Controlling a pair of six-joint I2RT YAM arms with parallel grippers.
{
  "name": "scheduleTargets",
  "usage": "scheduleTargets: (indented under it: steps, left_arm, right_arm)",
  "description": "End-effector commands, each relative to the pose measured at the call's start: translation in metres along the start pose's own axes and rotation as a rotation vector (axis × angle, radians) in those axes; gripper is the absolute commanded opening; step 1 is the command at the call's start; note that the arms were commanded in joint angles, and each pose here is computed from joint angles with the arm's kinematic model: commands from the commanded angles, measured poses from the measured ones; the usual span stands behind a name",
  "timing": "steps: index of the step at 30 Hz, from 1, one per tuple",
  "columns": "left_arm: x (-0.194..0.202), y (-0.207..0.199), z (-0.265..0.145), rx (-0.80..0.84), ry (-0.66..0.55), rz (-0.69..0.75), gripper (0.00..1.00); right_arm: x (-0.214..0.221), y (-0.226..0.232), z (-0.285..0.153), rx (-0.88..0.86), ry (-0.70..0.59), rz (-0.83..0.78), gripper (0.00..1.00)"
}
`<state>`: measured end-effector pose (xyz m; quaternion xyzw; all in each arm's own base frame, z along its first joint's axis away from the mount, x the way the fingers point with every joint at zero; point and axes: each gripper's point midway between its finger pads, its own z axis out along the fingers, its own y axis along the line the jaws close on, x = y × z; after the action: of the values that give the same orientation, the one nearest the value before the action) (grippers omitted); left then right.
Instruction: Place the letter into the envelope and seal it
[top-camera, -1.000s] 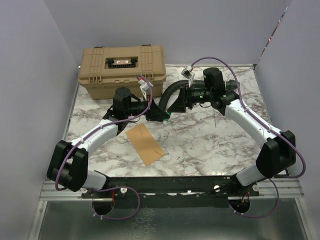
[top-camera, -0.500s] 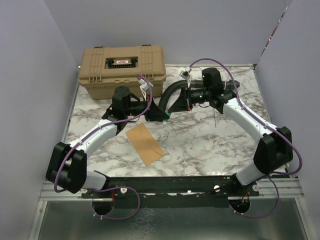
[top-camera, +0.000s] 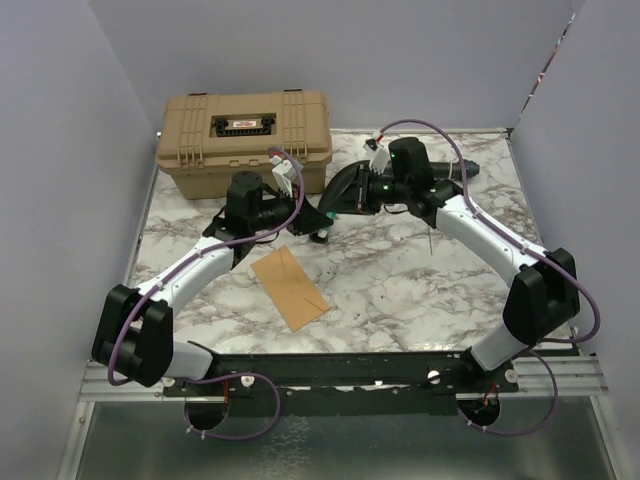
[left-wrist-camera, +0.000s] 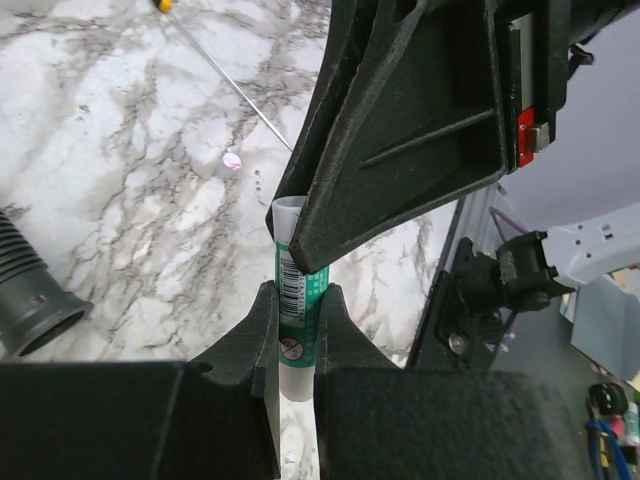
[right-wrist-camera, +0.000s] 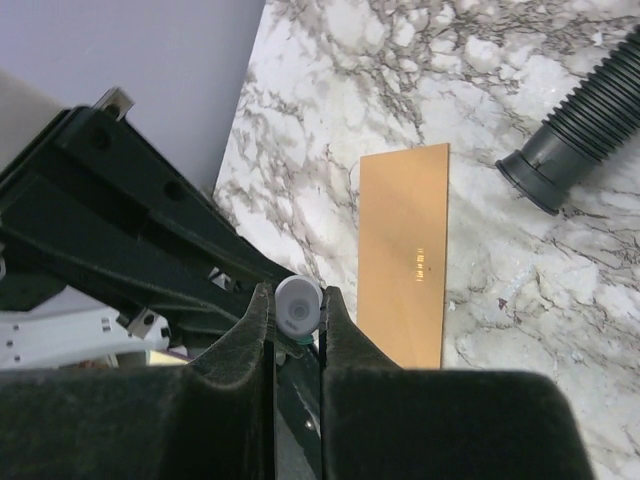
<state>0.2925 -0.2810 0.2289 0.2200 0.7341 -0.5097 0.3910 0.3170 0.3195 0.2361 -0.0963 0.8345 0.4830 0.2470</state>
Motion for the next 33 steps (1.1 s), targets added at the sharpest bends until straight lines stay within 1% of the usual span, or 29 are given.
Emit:
scheduleTargets:
  steps: [1,4,10,13,15,18,21,22,24,26,28,33]
  left_arm:
    - [-0.018,0.012,0.0,-0.102,-0.055,0.053,0.0]
    - [-0.021,0.017,-0.001,-0.137,-0.071,0.039,0.0]
    - [-0.031,0.033,-0.006,-0.259,-0.12,0.003,0.0]
    - [-0.031,0.036,-0.007,-0.28,-0.118,-0.009,0.0]
    - [-0.027,0.034,-0.006,-0.266,-0.104,-0.008,0.0]
    - [-0.018,0.029,-0.003,-0.221,-0.06,-0.014,0.0]
    - [-0.01,0.025,-0.001,-0.191,-0.017,-0.037,0.0]
    - [-0.007,0.025,-0.001,-0.19,-0.009,-0.048,0.05]
    - [-0.003,0.026,-0.001,-0.192,-0.002,-0.062,0.22]
    - [0.0,0.028,-0.001,-0.196,0.004,-0.069,0.31]
    - [0.001,0.03,0.0,-0.197,0.007,-0.072,0.33]
    - [-0.001,0.031,0.002,-0.198,0.008,-0.074,0.34]
  right_arm:
    - [-0.016,-0.018,0.003,0.169,-0.074,0.166,0.0]
    - [-0.018,-0.024,0.001,0.235,-0.084,0.213,0.0]
    - [-0.017,-0.028,0.0,0.268,-0.076,0.249,0.0]
    - [-0.016,-0.031,0.003,0.285,-0.062,0.276,0.0]
    - [-0.017,-0.027,0.006,0.261,-0.058,0.278,0.0]
    - [-0.026,-0.009,0.007,0.158,-0.086,0.218,0.0]
    - [-0.031,0.004,0.003,0.098,-0.105,0.16,0.0]
    - [-0.031,0.007,0.001,0.089,-0.108,0.15,0.0]
    - [-0.033,0.012,0.0,0.068,-0.113,0.13,0.0]
    - [-0.032,0.015,-0.001,0.054,-0.105,0.116,0.0]
    - [-0.031,0.015,-0.002,0.053,-0.098,0.095,0.0]
    - [-0.03,0.02,-0.008,0.042,-0.096,0.018,0.0]
